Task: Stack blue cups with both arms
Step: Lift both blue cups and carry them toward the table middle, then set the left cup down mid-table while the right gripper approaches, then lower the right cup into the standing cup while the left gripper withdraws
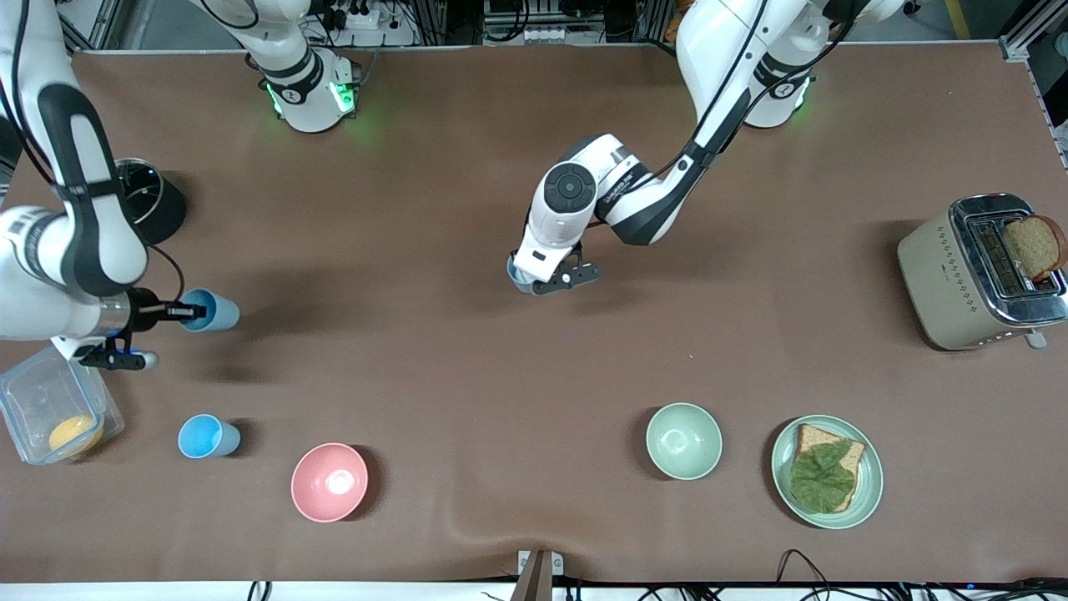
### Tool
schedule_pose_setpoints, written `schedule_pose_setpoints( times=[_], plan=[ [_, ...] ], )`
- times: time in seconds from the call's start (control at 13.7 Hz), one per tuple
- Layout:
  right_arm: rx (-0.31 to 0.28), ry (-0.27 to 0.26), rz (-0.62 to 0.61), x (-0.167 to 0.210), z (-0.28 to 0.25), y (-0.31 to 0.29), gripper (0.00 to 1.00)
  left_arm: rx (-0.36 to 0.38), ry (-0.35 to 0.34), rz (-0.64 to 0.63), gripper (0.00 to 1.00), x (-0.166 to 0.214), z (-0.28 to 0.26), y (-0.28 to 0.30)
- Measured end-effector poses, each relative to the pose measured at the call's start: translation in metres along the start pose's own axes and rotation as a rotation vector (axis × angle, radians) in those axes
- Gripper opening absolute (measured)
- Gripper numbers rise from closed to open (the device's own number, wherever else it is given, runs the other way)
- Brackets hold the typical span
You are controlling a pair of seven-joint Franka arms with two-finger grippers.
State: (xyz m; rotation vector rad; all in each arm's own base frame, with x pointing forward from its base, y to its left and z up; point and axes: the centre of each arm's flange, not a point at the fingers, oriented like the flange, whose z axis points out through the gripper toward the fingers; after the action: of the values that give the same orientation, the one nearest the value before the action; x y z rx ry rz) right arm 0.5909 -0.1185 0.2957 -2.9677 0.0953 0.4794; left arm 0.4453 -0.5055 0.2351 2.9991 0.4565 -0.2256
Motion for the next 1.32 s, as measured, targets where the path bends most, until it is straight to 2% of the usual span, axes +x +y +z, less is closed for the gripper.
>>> schedule_pose_setpoints(
  times=[0.15,0.22,0.37,0.51,0.73,0.95,1.32],
  plan=[
    [0.000,-0.033,-0.047,-0.019,-0.030,-0.043,0.04,-0.001,0.001,-0.007,0.51,0.000,-0.001,0.001],
    [0.006,-0.032,-0.067,-0.029,-0.047,-0.076,0.04,-0.007,0.004,-0.016,0.60,0.001,-0.005,0.003],
    [-0.013,0.002,-0.101,-0.048,-0.077,-0.148,0.04,-0.008,0.012,-0.024,0.80,0.005,-0.025,0.006],
    [-0.046,0.046,-0.111,-0.064,-0.093,-0.229,0.04,0.001,0.032,-0.040,0.99,0.014,-0.076,0.003],
    [-0.063,0.078,-0.054,-0.076,-0.085,-0.309,0.04,-0.006,0.087,-0.090,1.00,0.039,-0.185,-0.031],
    [-0.039,0.117,0.034,-0.072,-0.059,-0.358,0.04,-0.019,0.145,-0.143,1.00,0.072,-0.279,-0.091],
    [0.000,0.183,0.195,-0.078,0.005,-0.449,0.04,0.000,0.186,-0.139,1.00,0.137,-0.357,-0.205]
  ],
)
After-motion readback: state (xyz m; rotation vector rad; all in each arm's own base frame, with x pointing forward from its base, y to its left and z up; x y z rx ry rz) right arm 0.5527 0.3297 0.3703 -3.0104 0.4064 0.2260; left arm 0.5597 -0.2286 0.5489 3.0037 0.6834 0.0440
